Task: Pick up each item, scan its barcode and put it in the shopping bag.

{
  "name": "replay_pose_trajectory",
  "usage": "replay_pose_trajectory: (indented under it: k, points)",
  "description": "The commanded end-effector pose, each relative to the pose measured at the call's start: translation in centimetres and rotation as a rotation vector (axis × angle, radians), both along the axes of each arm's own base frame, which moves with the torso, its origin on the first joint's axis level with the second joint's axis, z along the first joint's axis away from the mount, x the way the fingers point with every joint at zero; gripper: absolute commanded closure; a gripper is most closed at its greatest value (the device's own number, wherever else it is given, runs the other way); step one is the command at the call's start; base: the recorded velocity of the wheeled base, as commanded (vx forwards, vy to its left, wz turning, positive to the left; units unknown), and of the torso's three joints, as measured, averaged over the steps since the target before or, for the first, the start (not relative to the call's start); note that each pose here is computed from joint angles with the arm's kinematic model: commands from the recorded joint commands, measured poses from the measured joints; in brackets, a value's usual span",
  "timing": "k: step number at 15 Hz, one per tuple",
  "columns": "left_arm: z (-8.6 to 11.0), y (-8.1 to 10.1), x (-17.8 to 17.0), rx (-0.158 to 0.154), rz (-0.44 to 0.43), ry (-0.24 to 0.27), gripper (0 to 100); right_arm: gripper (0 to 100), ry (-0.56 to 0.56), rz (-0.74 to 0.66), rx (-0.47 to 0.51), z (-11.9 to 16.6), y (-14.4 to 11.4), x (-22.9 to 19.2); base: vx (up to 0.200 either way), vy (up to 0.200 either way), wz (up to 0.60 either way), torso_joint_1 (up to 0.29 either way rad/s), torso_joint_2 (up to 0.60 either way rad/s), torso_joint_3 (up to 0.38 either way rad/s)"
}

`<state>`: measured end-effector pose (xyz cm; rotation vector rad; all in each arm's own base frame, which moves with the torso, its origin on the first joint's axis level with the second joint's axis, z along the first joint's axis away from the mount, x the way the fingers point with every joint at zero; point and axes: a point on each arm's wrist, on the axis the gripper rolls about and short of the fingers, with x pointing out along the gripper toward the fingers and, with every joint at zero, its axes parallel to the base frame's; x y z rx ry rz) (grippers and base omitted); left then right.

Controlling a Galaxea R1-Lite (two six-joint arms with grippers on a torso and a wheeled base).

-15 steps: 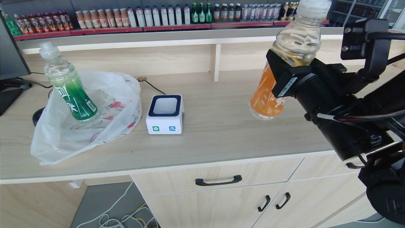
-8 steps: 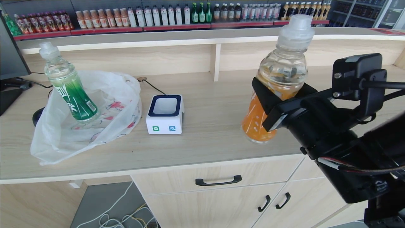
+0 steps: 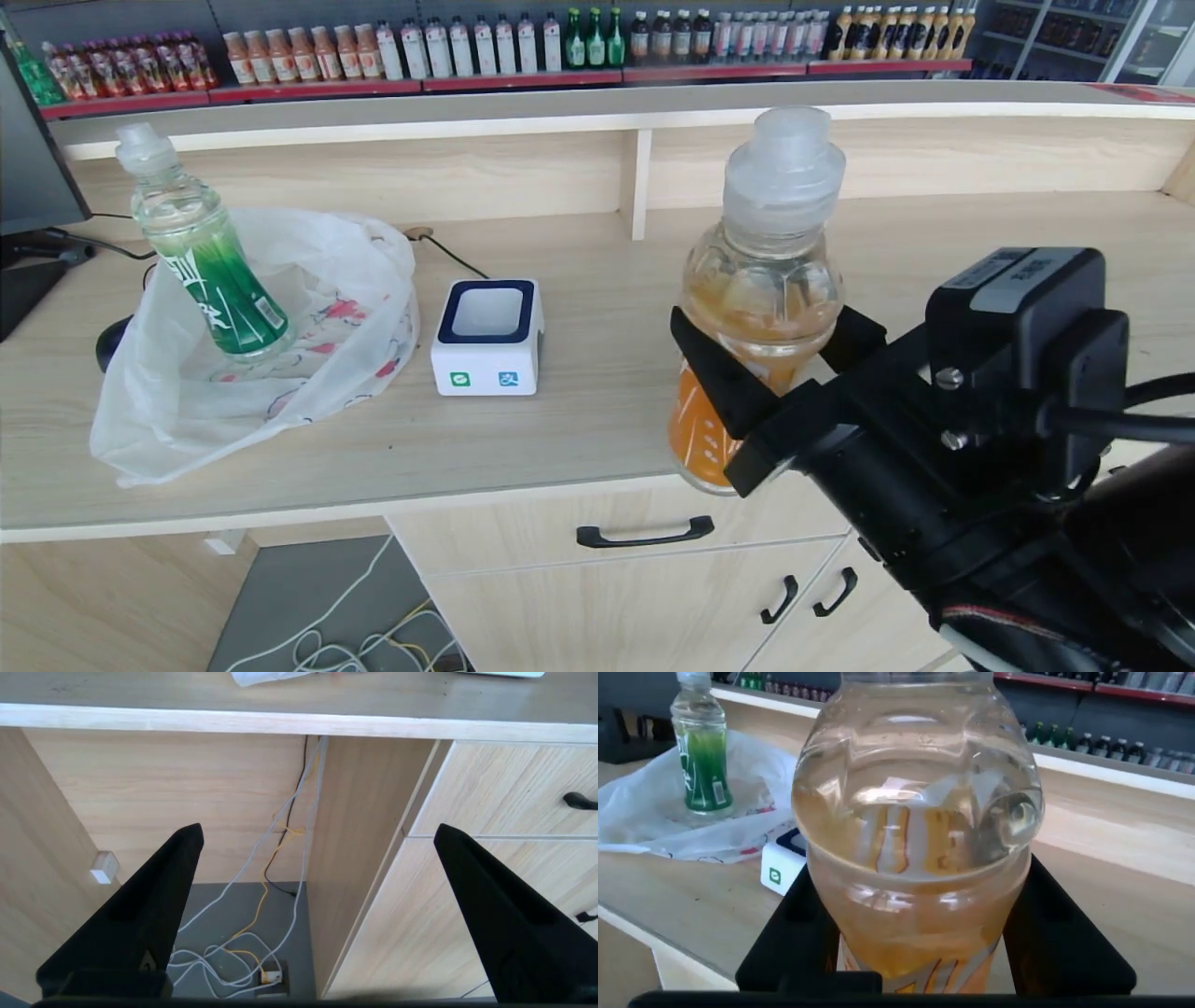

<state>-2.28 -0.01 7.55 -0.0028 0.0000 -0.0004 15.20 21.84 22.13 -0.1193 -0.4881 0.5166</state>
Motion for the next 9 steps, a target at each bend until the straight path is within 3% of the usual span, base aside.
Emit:
replay_pose_trajectory:
  k: [1, 6, 9]
  points:
    - [0.0, 0.0, 0.0, 0.0, 0.0, 0.0, 0, 100, 0.018, 0.057, -0.032, -0.9, 1.3, -1.3, 0.0, 0.0, 0.0, 0.0, 0.0, 0.0]
    - [0.0, 0.0, 0.0, 0.0, 0.0, 0.0, 0, 100, 0.028, 0.087, -0.101, -2.3, 3.5, -2.7, 0.0, 0.0, 0.0, 0.0, 0.0, 0.0]
    - [0.0, 0.0, 0.0, -0.002, 0.0, 0.0, 0, 100, -0.049, 0.063, -0.207, -2.4, 4.0, -3.4, 0.0, 0.0, 0.0, 0.0, 0.0, 0.0]
